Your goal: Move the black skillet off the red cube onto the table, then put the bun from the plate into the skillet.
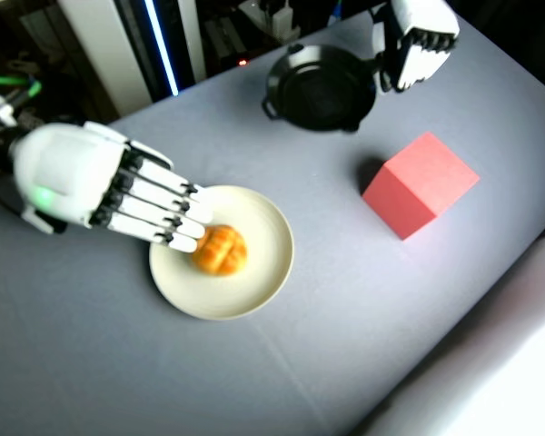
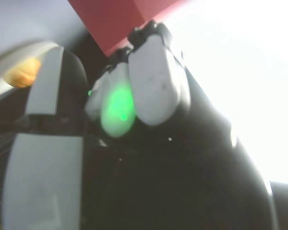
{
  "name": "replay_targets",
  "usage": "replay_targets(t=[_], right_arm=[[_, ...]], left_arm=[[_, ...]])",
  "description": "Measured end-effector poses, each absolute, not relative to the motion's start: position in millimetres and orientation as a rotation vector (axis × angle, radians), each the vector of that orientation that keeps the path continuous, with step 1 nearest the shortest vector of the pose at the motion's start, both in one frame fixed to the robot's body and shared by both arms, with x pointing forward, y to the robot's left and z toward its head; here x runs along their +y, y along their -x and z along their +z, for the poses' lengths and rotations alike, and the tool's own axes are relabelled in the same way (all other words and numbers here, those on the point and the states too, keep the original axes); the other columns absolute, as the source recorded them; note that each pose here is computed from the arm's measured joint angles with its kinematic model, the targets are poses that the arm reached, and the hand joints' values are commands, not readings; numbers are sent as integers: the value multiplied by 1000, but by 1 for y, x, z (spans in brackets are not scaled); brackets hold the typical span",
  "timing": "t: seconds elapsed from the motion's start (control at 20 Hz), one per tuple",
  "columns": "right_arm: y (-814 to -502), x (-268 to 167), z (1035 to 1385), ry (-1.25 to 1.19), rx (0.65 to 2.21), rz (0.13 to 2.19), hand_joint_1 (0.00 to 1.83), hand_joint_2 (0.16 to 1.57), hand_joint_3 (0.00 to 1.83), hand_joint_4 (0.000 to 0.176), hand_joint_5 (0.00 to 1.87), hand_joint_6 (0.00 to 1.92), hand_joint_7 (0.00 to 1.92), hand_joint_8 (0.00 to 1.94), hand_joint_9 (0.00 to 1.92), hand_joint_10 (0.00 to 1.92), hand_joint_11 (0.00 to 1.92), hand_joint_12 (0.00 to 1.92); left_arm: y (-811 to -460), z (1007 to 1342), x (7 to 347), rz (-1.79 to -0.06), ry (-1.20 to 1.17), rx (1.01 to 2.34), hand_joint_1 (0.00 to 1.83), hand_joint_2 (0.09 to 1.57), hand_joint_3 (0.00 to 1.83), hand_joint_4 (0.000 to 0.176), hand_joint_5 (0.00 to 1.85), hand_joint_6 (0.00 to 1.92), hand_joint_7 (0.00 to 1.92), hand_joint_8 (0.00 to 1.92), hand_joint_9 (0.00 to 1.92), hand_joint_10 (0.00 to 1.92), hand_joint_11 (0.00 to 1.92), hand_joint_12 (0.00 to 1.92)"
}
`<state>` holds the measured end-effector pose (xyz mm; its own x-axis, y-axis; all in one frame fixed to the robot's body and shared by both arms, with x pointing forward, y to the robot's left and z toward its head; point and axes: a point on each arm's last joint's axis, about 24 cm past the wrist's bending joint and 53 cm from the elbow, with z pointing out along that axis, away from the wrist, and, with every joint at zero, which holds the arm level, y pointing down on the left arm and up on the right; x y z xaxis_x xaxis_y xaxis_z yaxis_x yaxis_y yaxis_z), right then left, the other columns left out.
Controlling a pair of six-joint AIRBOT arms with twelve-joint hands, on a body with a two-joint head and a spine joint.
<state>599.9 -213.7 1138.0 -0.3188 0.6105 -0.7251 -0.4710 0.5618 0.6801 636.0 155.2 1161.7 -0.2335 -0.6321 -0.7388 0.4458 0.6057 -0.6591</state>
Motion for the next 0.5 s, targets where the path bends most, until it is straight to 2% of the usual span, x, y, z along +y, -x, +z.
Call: replay_targets(t=[0.2, 0.3, 0.4, 0.45, 0.5], right_arm=[[-600, -214, 1138, -122, 1554, 1086, 633, 1362, 0, 0, 604, 0, 458, 2, 438, 1, 427, 56], [-601, -215, 1138, -121, 1554, 1085, 633, 1363, 0, 0, 603, 0, 459, 2, 433, 0, 418, 53], [-600, -214, 1138, -121, 1554, 1086, 659, 1364, 0, 0, 604, 1, 461, 2, 437, 1, 421, 59], [-601, -214, 1138, -122, 1554, 1086, 638, 1357, 0, 0, 605, 1, 467, 3, 448, 4, 433, 67], [-601, -215, 1138, -123, 1554, 1086, 630, 1354, 0, 0, 599, 0, 462, 1, 445, 2, 428, 67]], left_arm=[[-634, 1143, 150, -983, 144, 1574, 1124, 1210, 0, 0, 1164, 1921, 1363, 1921, 1516, 1921, 1551, 1921], [-634, 1136, 151, -968, 142, 1603, 1095, 1183, 0, 0, 1020, 1921, 1121, 1921, 1343, 1921, 1430, 1921], [-632, 1131, 149, -944, 127, 1620, 1203, 1154, 0, 0, 816, 1921, 785, 1921, 1050, 1921, 1188, 1921], [-631, 1129, 148, -941, 121, 1627, 1212, 1154, 0, 35, 713, 1921, 587, 1921, 782, 1921, 949, 1921], [-630, 1127, 148, -940, 119, 1634, 1188, 1163, 2, 35, 613, 1921, 469, 1921, 625, 1921, 783, 1921]])
